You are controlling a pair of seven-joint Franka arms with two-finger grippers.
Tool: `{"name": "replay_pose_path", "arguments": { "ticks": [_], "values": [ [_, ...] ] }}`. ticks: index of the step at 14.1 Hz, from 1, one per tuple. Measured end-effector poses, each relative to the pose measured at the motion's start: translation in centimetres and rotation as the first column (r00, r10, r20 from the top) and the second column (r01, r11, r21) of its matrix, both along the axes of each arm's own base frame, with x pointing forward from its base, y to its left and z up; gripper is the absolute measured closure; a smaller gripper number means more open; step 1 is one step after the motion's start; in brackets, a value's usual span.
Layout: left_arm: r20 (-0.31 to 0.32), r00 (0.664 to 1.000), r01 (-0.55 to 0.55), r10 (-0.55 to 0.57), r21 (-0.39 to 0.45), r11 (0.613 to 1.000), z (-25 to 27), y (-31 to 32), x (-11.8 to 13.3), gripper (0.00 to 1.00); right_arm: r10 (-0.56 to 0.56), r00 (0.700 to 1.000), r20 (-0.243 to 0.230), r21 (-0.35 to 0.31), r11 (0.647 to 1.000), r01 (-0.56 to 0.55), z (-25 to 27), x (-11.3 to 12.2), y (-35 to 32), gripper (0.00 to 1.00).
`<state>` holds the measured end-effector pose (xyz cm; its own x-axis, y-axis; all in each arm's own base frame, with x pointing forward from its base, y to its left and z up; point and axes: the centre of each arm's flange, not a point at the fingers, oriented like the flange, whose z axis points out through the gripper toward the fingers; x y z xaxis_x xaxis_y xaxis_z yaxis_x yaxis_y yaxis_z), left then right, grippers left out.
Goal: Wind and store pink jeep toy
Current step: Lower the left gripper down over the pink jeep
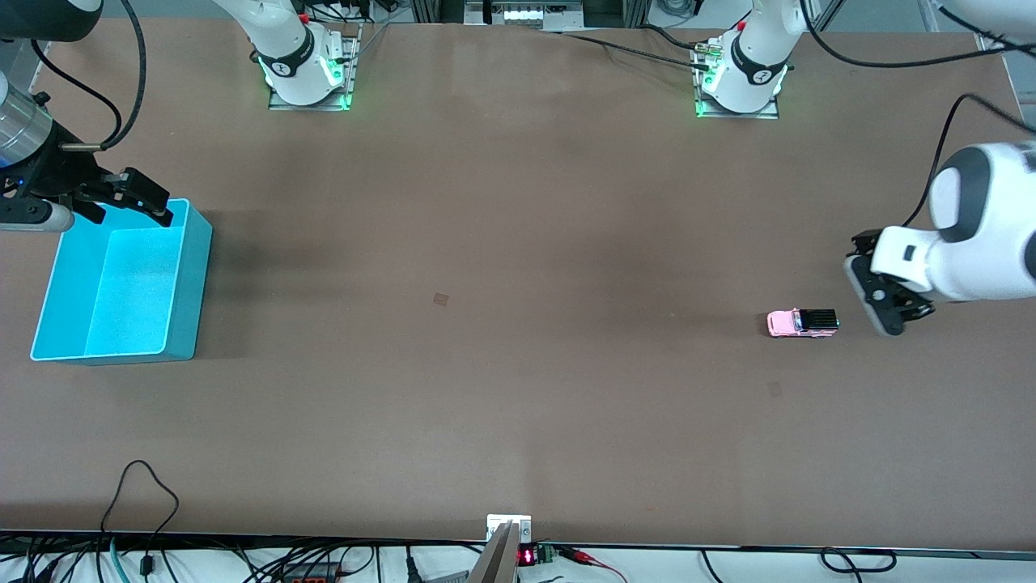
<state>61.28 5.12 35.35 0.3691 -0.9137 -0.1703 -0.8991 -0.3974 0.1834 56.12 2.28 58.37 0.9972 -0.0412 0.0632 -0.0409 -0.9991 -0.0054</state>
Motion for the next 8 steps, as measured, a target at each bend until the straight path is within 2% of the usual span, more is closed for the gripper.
{"name": "replay_pose_path", "arguments": {
  "ticks": [4,8],
  "values": [
    [0.113,0.974,0.195,-0.194,0.008,0.981,-6.5,-0.6,-0.6,0.0,0.0,1.0,0.0,0.0,1.0,0.0,0.0,0.0,0.0,0.0],
    [0.197,0.934,0.301,-0.298,0.016,0.954,-11.8,-0.8,-1.4,0.0,-0.001,1.0,-0.001,0.0,1.0,0.001,0.0,0.0,0.0,0.0]
  ]
}}
